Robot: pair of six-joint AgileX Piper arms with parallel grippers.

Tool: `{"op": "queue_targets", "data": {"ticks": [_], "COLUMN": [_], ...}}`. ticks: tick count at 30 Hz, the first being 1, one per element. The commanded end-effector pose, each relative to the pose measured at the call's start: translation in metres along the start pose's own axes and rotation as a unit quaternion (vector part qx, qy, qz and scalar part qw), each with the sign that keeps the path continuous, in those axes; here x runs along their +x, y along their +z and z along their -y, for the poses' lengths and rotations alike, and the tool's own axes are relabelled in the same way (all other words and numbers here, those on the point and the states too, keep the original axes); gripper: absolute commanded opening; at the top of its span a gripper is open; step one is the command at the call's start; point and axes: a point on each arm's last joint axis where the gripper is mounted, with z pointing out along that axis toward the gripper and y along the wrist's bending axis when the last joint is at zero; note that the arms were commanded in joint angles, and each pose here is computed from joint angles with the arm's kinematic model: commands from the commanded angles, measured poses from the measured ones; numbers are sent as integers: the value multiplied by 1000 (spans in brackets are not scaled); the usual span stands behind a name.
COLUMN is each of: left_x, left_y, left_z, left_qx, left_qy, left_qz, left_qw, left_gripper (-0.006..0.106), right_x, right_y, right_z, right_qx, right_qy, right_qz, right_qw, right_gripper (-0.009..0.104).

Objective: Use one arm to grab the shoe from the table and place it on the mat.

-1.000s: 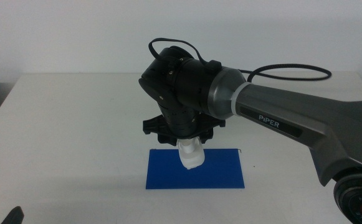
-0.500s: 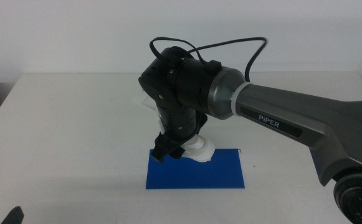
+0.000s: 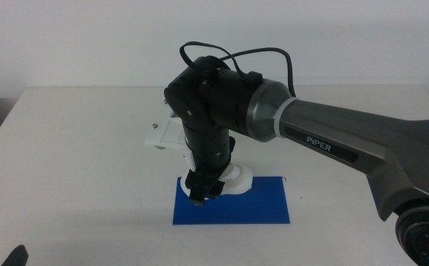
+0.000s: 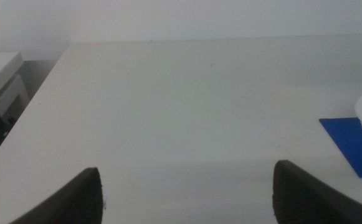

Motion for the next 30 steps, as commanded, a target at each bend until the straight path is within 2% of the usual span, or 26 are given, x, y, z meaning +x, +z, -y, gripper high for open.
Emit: {"op": "queue_targets", "data": {"ticks": [1, 5, 10, 15, 18, 30], "left_x": [-6, -6, -6, -6, -6, -6], "left_y": [-1, -1, -1, -1, -1, -1], "left_z": [0, 0, 0, 0, 0, 0], "left_qx": [0, 0, 0, 0, 0, 0], "left_qy": [-6, -6, -6, -6, -6, -6], "left_qz": [43, 43, 43, 43, 43, 43], "left_qw": [999, 999, 999, 999, 999, 999], "left_gripper": [94, 94, 94, 94, 94, 94], "right_x": [3, 4, 11, 15, 18, 25], "right_y": [-41, -40, -38, -37, -36, -23], "right_z": [10, 12, 21, 26, 32, 50], "right_qx": [31, 23, -28, -49, -70, -92], "right_qy": [-11, -19, -23, -85, -98, -51], "right_qz": [41, 43, 59, 69, 93, 106], "right_qw": [999, 999, 998, 993, 988, 989], "right_gripper": [-4, -4, -4, -4, -4, -4]}}
